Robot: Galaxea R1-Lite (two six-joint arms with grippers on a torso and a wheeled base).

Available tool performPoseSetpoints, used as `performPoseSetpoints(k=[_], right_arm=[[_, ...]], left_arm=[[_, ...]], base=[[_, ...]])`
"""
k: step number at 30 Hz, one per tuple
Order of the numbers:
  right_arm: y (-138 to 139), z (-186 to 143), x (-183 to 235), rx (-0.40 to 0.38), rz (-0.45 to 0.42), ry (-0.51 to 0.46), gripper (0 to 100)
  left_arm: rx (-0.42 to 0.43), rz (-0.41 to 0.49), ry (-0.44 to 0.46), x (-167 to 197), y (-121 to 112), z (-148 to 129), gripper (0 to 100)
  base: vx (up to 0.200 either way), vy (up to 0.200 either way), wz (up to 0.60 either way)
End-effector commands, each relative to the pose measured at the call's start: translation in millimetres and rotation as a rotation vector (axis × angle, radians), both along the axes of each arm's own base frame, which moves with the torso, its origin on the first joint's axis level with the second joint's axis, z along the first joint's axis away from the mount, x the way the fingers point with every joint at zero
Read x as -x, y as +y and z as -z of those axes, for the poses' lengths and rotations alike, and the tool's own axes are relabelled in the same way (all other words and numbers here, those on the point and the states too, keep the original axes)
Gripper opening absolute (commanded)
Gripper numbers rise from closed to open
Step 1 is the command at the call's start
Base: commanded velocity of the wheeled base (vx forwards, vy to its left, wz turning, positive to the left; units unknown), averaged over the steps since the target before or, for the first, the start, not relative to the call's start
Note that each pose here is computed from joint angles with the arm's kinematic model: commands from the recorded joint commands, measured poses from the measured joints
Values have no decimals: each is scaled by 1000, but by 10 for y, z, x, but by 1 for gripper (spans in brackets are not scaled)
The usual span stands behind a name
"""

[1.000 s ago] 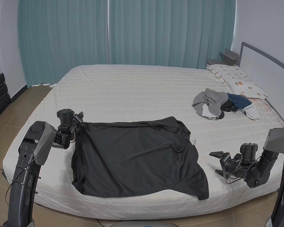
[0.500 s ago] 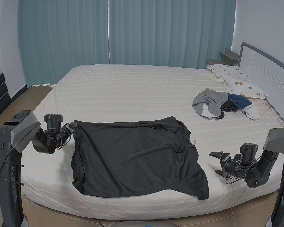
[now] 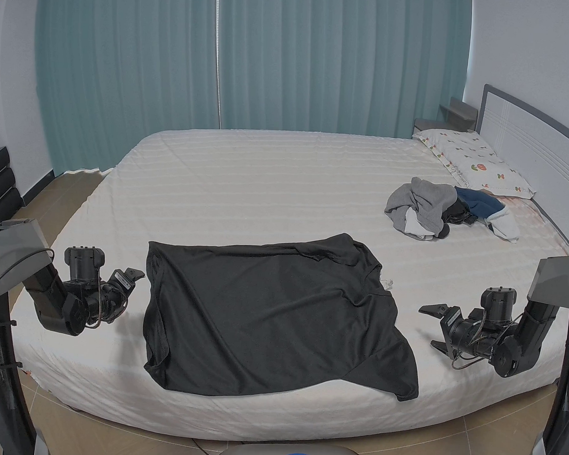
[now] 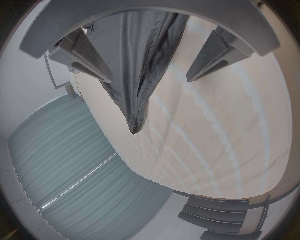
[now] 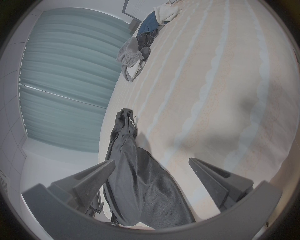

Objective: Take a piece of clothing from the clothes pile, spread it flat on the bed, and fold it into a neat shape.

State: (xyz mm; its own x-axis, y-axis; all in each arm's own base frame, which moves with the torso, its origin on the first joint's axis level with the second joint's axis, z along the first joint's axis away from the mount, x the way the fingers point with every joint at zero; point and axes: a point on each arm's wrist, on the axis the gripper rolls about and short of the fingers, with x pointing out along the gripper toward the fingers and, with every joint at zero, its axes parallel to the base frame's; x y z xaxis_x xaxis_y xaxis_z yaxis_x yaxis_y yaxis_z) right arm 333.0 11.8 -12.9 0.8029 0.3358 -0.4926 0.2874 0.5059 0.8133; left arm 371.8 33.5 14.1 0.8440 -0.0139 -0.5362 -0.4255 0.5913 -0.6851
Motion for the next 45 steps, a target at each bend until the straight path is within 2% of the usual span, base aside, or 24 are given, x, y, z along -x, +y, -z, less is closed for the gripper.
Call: performPoseSetpoints(k=[1, 12, 18, 22, 24, 26, 27, 30, 38, 44, 45], right_arm=[[1, -3, 3, 0, -1, 0, 100], [1, -5, -1, 0, -1, -2, 100], [1, -5, -1, 0, -1, -2, 100], [1, -3, 3, 0, -1, 0, 100], [1, -3, 3, 0, -1, 0, 100], [1, -3, 3, 0, -1, 0, 100], [1, -3, 3, 0, -1, 0, 100], [1, -5, -1, 0, -1, -2, 100], [1, 2, 3, 0, -1, 1, 100], [1, 2, 3, 1, 0, 1, 100], [1, 2, 3, 1, 0, 1, 100]], left_arm=[[4, -4, -3, 102, 10, -84, 100], [18, 4, 25, 145, 13, -5, 100], [20, 15, 50, 215, -22, 28, 100], [26, 82, 101, 343, -204, 104, 100], [18, 155, 127, 512, -359, 72, 100], [14, 201, 136, 597, -421, 54, 100], [13, 275, 153, 731, -493, 40, 100], [8, 354, 162, 872, -579, 5, 100], [-12, 430, 196, 967, -809, 59, 100], [-35, 434, 201, 983, -877, 71, 100], [-68, 432, 223, 1000, -939, 130, 100]], base=[[0, 0, 0], [0, 164, 0], [0, 0, 0], [0, 0, 0], [0, 0, 0], [0, 0, 0], [0, 0, 0], [0, 0, 0], [0, 0, 0], [0, 0, 0], [0, 0, 0]])
